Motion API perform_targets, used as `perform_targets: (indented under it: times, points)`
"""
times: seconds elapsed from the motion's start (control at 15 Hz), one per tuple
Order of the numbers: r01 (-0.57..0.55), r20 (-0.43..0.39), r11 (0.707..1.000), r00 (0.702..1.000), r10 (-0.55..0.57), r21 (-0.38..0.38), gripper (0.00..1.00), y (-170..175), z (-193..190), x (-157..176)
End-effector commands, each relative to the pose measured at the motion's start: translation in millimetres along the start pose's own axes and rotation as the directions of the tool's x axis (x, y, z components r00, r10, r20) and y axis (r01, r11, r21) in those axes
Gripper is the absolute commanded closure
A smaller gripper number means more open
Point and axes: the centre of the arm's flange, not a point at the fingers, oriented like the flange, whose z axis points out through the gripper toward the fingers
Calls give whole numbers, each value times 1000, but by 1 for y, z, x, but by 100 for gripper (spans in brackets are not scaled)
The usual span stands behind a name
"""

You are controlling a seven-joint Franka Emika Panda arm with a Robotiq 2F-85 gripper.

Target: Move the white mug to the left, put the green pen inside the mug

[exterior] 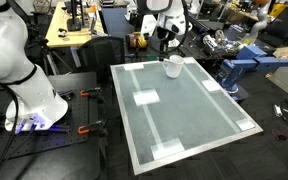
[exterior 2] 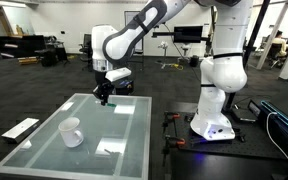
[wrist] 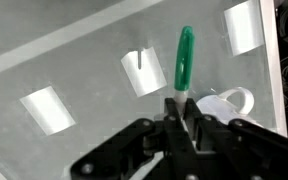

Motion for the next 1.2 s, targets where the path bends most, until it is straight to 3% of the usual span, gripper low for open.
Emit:
perform_targets:
  times: [0.0,0.33,0.53,0.93,1.0,1.07,1.13]
  points:
    - [99,-59,991,994,-94,85,97,10,-10,7]
    - [258,-148,933,963,-226,250,97,18,-18,21]
    - [356,-183,871,933,-311,338,97,19,-19,26]
    - [526,-247,729,850,-465,439,97,27,-14,32]
    - [497,-247,771,867,-432,398,97,21,-17,24]
    - [501,-245,766,865,-437,402,86,24,-16,25]
    - [501,-244,767,866,-437,401,86,24,-15,25]
